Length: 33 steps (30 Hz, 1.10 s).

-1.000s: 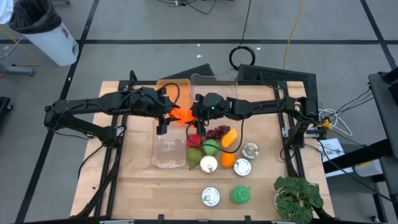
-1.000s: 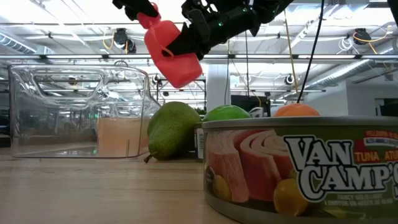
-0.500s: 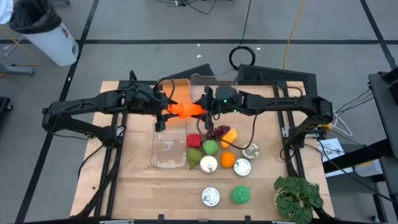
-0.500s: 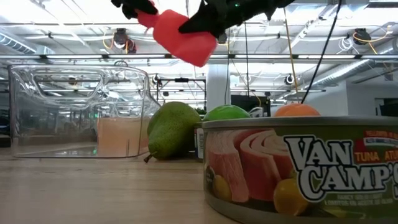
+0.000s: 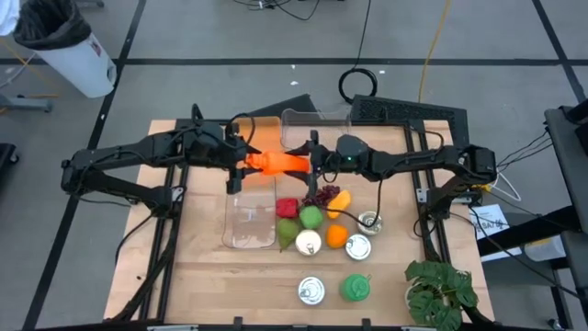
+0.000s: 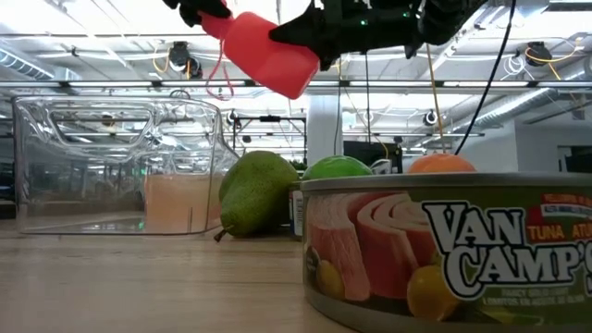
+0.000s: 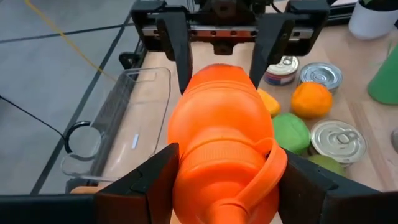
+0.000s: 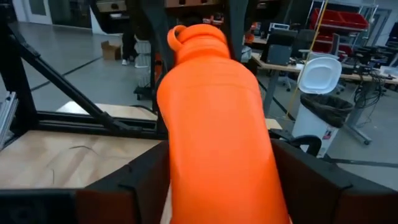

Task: Pick & Place Food Item
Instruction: Put the orange tumbler into the orange bin

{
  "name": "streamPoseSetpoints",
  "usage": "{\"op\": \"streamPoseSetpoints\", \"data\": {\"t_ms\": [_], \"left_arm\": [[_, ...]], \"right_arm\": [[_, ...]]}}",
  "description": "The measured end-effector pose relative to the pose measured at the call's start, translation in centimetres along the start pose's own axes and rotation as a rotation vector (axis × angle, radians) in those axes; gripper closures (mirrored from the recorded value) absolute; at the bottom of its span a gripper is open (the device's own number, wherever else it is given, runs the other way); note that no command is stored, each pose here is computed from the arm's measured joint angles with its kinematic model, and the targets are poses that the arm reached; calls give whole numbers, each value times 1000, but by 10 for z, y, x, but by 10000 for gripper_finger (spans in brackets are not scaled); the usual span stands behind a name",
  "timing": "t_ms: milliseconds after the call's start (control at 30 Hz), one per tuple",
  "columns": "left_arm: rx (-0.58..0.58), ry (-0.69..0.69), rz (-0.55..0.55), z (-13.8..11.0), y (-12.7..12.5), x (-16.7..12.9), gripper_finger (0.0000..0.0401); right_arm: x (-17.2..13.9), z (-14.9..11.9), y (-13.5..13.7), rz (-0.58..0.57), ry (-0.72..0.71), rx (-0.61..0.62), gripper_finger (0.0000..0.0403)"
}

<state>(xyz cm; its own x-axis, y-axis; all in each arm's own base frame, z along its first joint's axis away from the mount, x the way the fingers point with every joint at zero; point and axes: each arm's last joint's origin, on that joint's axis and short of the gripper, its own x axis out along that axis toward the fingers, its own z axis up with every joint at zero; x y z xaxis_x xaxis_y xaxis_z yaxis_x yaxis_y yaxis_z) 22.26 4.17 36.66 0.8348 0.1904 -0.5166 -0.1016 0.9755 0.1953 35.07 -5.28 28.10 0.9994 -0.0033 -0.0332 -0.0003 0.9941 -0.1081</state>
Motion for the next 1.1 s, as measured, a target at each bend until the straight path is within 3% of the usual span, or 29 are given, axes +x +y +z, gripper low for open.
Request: {"op": "streamPoseSetpoints", "data": {"t_ms": [267,400,667,867,1100], "left_arm": [[-4,13,17,-1,1,0,183],[-41,77,135,-6,7,0,183],[-96,180,302,-19,33,-2,183],[-189,251,359,-34,69,10,183],[-317,374,388,-52,115,13,183]], "right_arm": [[-4,5,0,0,-7,47,61],[-20,27,1,6,-38,50,34],[-60,57,5,12,10,50,28],[-81,58,8,17,130,88,28],[-91,55,10,10,158,105,28]]}}
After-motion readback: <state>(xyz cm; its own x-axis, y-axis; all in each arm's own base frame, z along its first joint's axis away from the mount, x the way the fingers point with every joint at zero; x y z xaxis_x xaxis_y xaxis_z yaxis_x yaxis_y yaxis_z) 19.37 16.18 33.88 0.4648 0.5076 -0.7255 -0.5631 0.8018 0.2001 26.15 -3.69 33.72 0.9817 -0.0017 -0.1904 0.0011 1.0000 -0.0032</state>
